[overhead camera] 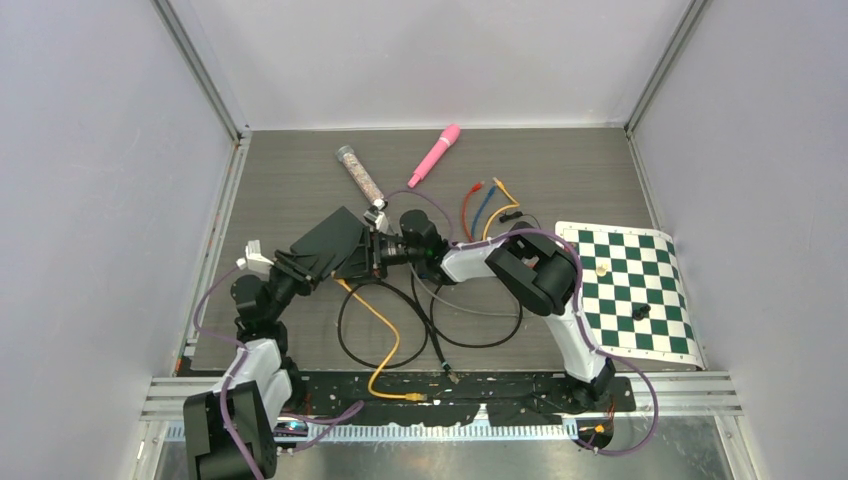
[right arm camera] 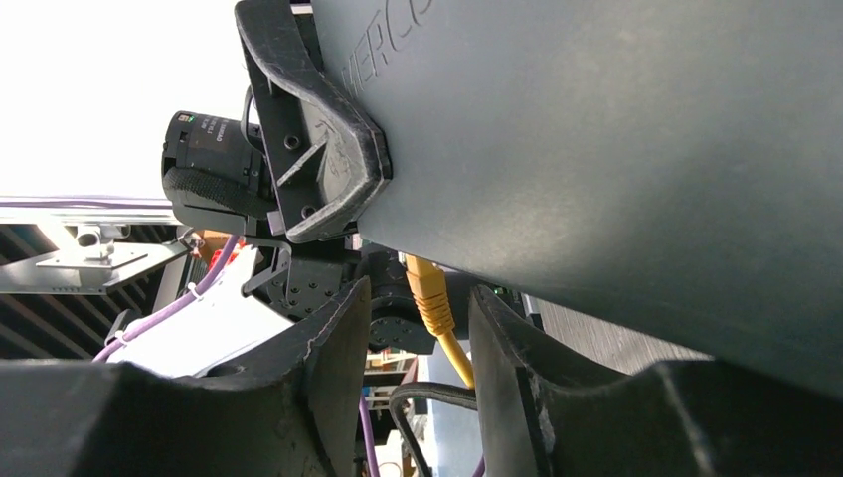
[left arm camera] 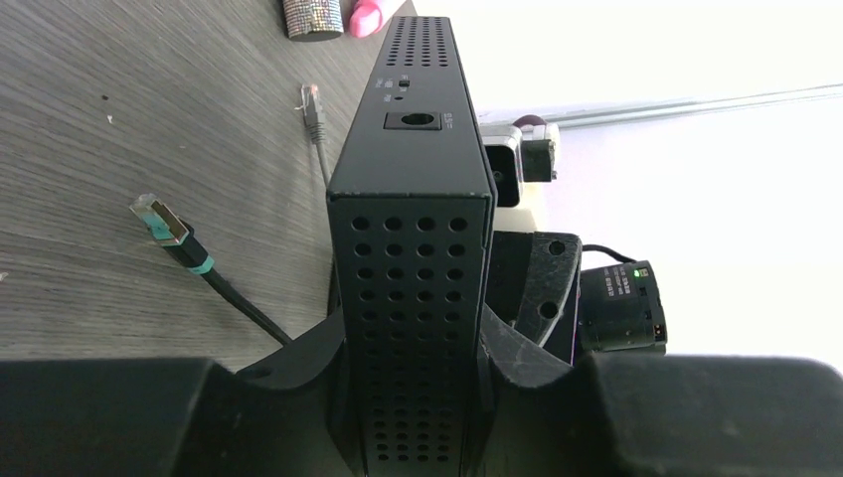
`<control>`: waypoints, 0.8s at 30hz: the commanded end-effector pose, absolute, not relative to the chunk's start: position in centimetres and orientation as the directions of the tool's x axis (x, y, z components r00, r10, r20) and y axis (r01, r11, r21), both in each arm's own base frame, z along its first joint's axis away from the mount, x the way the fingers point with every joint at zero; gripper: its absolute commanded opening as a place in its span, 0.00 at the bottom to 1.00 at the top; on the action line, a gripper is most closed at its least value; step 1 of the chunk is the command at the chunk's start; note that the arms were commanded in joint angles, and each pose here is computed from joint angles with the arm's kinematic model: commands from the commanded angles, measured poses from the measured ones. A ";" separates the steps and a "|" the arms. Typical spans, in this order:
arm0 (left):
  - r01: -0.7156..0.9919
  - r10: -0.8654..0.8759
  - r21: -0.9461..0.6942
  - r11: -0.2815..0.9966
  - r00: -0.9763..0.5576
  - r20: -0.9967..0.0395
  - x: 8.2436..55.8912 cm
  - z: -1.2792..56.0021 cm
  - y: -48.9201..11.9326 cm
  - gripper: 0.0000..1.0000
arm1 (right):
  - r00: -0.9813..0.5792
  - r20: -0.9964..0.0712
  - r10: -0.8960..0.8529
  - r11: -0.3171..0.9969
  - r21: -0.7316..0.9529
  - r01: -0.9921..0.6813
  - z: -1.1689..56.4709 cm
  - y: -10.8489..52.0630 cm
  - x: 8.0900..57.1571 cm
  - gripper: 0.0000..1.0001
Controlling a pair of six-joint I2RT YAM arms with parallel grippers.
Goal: Pull the plug from the switch port
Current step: Pull the connector from the switch port.
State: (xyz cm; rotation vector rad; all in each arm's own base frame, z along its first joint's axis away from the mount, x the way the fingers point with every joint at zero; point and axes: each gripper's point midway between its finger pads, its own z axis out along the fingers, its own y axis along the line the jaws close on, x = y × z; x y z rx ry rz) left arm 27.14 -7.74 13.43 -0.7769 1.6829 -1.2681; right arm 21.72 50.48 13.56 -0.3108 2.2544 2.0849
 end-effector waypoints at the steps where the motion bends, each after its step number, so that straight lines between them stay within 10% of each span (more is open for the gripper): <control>1: 0.204 -0.840 -0.933 0.295 -0.409 -0.355 27.4 17.8 -8.3 0.00 | -0.969 -0.218 -0.119 -0.004 0.976 -0.219 15.9 51.7 21.9 0.48; 24: 0.198 -0.839 -0.937 0.289 -0.419 -0.347 26.9 17.2 -8.6 0.00 | -0.982 -0.160 -0.097 -0.091 0.984 -0.152 17.5 52.4 22.4 0.45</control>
